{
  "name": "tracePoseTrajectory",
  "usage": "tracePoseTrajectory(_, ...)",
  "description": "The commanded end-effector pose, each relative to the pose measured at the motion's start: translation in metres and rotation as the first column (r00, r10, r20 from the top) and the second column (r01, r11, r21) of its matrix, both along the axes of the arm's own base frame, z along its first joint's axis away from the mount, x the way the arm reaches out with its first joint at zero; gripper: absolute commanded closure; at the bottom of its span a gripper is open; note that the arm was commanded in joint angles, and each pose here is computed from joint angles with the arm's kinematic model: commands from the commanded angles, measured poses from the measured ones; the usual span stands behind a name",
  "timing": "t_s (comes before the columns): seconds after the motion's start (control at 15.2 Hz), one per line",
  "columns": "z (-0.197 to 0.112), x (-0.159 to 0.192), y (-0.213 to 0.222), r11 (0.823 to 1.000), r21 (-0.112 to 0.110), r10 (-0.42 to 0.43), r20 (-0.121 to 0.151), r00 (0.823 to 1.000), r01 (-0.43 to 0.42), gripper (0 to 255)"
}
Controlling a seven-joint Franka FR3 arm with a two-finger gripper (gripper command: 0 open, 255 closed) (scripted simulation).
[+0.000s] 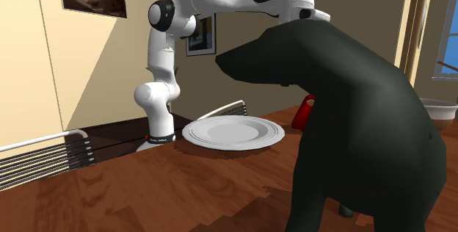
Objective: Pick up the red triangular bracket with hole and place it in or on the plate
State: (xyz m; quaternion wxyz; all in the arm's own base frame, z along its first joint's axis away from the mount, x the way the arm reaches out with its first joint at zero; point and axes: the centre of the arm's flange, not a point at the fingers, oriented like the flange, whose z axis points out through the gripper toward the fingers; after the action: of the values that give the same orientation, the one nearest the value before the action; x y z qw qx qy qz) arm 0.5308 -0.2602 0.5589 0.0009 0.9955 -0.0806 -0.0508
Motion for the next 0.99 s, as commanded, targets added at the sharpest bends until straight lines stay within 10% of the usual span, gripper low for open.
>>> tracePoseTrajectory(0.0, -0.004, 0.018, -0.025, 1.000, 0.013, 0.000, -0.008, 1.000, 0.000, 0)
tracePoseTrajectory(0.92, -0.052, 0.048, -0.067, 0.999, 0.037, -0.005, -0.025, 1.000, 0.005, 0)
